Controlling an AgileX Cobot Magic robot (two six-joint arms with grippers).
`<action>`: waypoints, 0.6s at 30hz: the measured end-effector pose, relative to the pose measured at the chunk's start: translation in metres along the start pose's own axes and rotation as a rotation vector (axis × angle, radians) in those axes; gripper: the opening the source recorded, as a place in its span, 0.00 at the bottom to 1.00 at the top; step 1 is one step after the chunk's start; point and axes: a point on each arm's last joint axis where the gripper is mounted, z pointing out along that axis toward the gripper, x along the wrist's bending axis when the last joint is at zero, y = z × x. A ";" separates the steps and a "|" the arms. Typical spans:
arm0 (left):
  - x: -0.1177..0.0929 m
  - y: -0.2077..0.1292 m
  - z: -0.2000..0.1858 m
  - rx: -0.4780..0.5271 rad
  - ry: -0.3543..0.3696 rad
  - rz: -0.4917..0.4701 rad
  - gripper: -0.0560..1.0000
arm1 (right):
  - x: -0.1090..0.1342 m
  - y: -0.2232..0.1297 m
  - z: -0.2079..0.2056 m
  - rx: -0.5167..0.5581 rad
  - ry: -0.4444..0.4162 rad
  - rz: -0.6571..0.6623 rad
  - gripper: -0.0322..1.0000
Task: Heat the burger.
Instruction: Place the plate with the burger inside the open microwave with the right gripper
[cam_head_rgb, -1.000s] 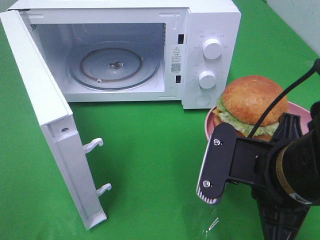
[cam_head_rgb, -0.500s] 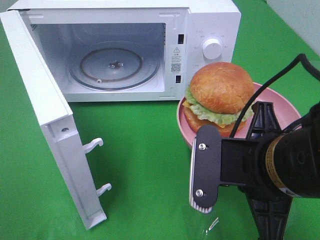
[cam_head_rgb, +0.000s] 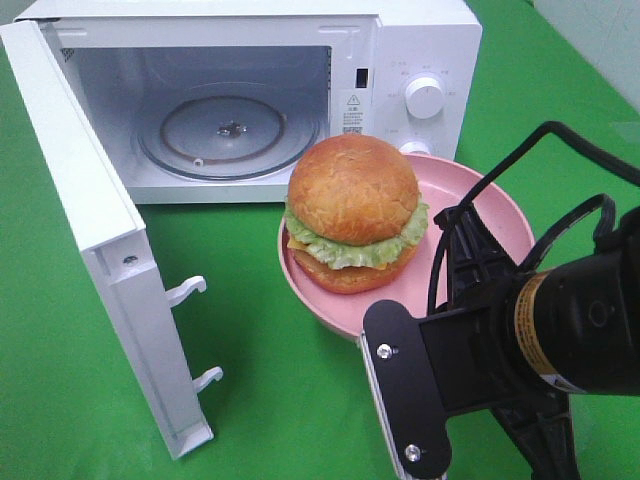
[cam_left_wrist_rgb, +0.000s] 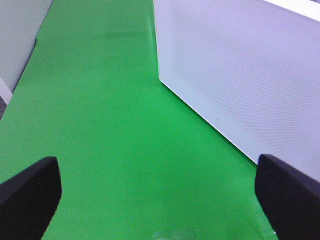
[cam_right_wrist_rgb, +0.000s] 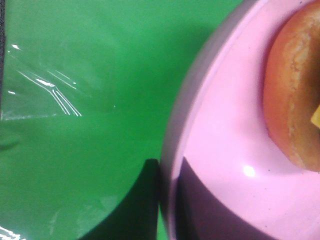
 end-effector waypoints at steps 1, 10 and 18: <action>0.000 0.000 0.000 0.000 0.000 0.000 0.97 | 0.000 0.000 0.000 0.000 0.000 0.000 0.09; 0.000 0.000 0.000 0.000 0.000 0.000 0.97 | -0.012 -0.019 0.009 -0.018 0.014 0.010 0.09; 0.000 0.000 0.000 0.000 0.000 0.000 0.97 | -0.015 -0.022 0.011 -0.076 0.034 -0.083 0.09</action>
